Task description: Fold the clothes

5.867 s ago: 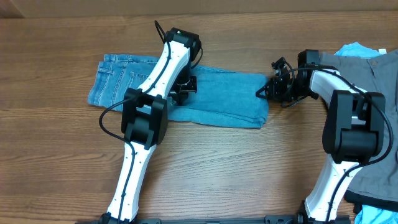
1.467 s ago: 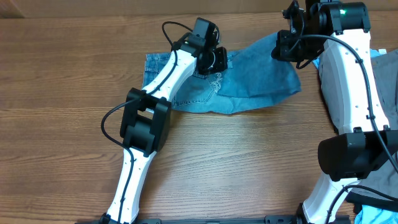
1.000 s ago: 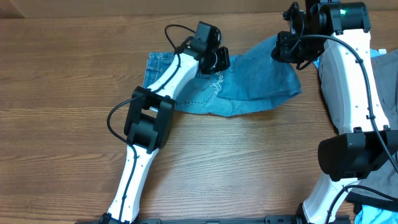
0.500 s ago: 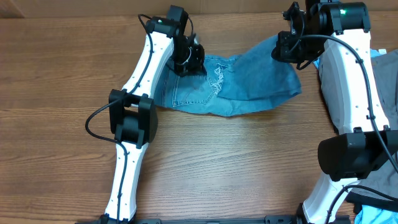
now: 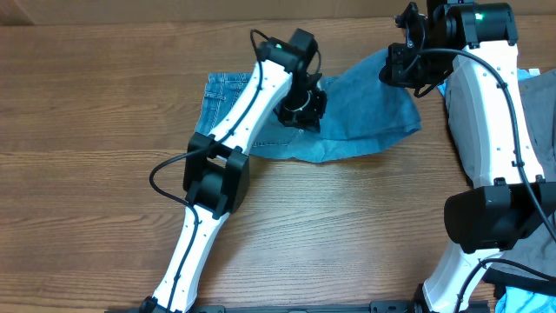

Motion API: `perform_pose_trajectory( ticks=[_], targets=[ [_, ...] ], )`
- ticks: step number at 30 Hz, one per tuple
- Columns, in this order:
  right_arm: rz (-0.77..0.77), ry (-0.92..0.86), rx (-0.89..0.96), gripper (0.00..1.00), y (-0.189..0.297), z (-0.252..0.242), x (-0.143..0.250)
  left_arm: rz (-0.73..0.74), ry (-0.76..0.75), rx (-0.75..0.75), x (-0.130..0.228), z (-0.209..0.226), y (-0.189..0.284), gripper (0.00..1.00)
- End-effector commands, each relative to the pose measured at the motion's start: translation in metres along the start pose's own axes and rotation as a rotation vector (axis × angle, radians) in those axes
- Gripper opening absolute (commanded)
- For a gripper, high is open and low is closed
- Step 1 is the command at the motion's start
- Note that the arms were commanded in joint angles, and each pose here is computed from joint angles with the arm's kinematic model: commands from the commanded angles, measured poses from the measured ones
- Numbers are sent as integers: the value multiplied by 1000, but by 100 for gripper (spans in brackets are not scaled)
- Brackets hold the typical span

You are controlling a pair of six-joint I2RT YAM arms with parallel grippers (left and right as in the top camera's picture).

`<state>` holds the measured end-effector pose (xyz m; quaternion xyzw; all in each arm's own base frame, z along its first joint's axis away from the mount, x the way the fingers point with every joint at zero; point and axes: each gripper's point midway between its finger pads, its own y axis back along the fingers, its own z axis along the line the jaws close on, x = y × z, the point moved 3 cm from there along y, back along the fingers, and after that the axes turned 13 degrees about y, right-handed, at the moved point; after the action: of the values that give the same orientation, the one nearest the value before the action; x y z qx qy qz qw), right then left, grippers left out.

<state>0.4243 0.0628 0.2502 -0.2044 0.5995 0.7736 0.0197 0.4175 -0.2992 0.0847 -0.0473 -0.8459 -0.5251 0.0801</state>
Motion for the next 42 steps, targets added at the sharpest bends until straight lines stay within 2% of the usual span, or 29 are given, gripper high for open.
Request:
perform_pose_trajectory(
  ticks=[1, 8, 14, 17, 24, 28, 30, 34, 42],
  targets=[
    [-78, 13, 6, 4, 24, 5, -9, -2, 45, -27, 0, 6, -8, 4],
    [-79, 13, 6, 4, 24, 5, -9, 69, 43, -48, 16, 11, -42, 4],
    [-79, 13, 6, 4, 24, 5, -9, 109, 39, 61, 20, 0, -73, 4],
    [-82, 14, 6, 4, 24, 5, -10, 69, 33, 87, 9, -7, -53, 4],
    [-82, 14, 5, 4, 24, 5, -10, -87, 27, 174, -20, -18, 51, 4],
    [-93, -70, 3, 4, 24, 5, -12, -160, 68, 156, -33, 11, 101, 4],
    [-100, -129, -8, 4, 24, 7, -14, -186, 112, 119, -40, 40, 119, 4],
    [-128, -95, -42, 4, 20, 28, -23, -190, 181, 96, -49, 97, 146, 4],
    [-157, -53, -27, 4, 10, 68, -35, -220, 306, 20, -53, 170, 176, 4]
  ],
)
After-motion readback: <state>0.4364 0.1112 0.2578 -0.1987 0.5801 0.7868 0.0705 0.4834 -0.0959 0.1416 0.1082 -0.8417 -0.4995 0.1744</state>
